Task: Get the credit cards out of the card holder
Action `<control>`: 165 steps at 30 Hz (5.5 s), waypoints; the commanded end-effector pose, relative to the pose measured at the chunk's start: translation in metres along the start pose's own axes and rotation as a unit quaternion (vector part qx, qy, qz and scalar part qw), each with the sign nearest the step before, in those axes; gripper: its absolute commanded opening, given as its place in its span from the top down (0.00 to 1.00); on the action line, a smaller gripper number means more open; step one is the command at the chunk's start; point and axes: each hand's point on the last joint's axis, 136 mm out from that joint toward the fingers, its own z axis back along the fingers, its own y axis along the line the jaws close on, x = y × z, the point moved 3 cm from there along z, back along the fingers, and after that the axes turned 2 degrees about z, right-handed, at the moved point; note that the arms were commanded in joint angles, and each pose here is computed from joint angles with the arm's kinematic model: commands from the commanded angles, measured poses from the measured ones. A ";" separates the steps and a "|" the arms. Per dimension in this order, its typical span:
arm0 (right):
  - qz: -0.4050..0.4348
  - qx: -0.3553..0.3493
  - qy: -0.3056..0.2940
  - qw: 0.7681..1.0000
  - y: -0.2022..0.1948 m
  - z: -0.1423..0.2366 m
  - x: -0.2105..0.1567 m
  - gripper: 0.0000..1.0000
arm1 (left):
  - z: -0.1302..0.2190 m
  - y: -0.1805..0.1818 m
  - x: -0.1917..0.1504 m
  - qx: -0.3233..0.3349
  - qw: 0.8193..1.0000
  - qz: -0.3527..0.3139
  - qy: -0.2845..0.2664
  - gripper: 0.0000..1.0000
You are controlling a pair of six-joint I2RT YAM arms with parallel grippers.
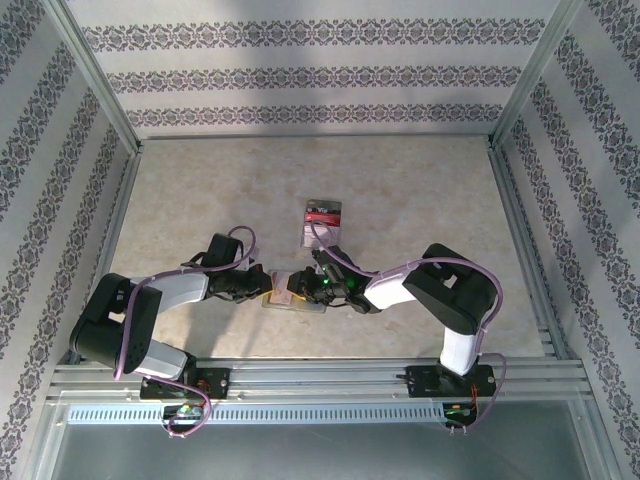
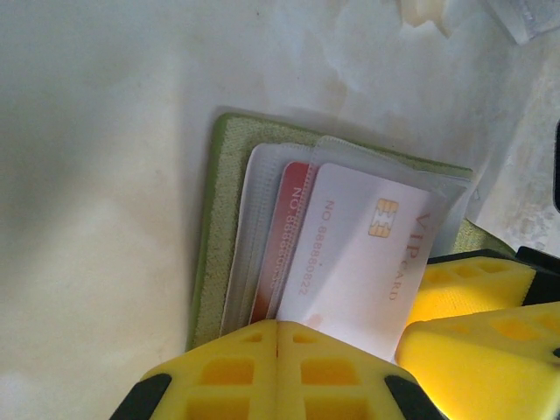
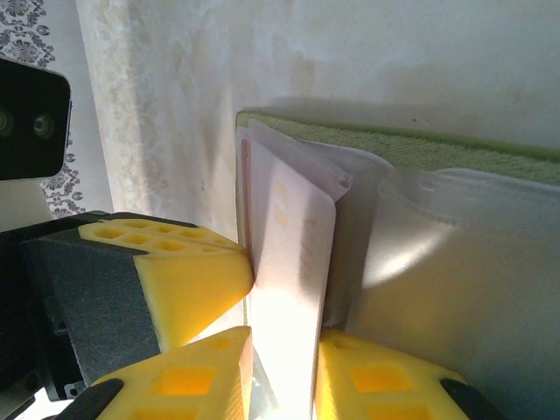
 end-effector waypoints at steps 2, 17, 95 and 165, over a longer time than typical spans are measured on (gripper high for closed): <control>0.027 0.044 -0.013 0.999 0.024 -0.005 0.009 0.78 | 0.000 0.007 -0.010 0.024 1.000 0.006 0.014 0.99; 0.020 0.035 -0.008 0.999 0.013 -0.004 0.004 0.80 | 0.016 -0.024 0.018 -0.012 1.000 -0.017 -0.008 0.97; 0.016 0.022 -0.010 1.000 -0.001 0.008 0.001 1.00 | 0.003 -0.006 0.010 0.011 1.000 -0.013 0.015 1.00; -0.013 0.006 -0.016 1.000 -0.018 0.014 0.000 0.96 | 0.008 0.000 0.013 0.043 0.999 -0.019 0.001 1.00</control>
